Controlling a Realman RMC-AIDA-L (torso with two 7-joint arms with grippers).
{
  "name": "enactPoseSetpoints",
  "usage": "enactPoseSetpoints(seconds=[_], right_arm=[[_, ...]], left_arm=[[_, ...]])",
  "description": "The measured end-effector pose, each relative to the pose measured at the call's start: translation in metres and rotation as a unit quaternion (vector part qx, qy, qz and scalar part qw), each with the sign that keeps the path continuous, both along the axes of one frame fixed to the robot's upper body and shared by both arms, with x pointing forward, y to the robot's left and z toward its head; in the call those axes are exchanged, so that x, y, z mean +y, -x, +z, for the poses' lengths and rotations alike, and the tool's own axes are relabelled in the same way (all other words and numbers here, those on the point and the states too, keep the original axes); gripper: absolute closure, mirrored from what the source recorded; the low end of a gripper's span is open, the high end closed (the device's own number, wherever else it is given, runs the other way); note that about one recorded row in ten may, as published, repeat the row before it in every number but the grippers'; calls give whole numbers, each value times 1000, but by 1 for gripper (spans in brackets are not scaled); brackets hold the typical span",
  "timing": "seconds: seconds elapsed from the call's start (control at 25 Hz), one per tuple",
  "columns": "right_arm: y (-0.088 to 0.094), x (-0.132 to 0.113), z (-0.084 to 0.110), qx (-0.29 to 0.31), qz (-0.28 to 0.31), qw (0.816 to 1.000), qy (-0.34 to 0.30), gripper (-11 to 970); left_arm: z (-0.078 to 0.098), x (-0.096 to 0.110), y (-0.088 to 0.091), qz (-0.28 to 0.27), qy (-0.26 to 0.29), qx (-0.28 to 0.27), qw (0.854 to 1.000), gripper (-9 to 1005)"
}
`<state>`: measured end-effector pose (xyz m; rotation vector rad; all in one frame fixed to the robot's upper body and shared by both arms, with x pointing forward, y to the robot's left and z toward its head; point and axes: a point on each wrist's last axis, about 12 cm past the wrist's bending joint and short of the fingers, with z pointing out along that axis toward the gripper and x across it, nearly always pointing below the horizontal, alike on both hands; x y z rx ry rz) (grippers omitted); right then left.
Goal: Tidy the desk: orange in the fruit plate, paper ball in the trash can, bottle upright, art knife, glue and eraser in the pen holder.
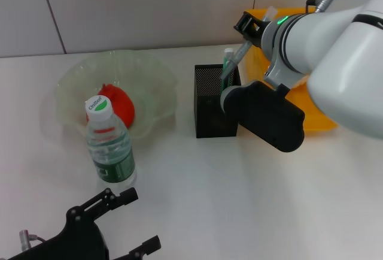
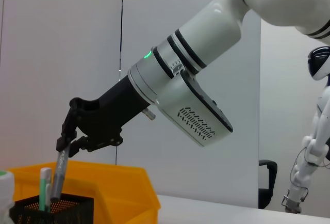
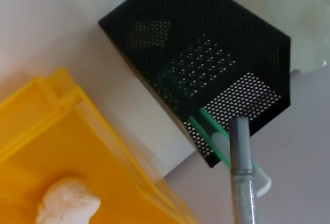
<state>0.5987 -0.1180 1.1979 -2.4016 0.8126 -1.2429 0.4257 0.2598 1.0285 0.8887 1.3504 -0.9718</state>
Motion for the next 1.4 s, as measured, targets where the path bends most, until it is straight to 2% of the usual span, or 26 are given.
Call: enactPoseSetpoints(seconds=[0.84, 1.12, 1.4], right_arm=[[6, 19, -7, 0, 6, 1000, 10, 821], [15, 20, -13, 18, -9, 999, 29, 821], [18, 24, -9, 1, -15, 1000, 19, 719]], left_arm=[[-3, -1, 2, -1, -1, 8, 1000, 182], [-3, -1, 2, -1, -1, 8, 1000, 182], [-2, -2, 2, -1, -1, 8, 1000, 183]])
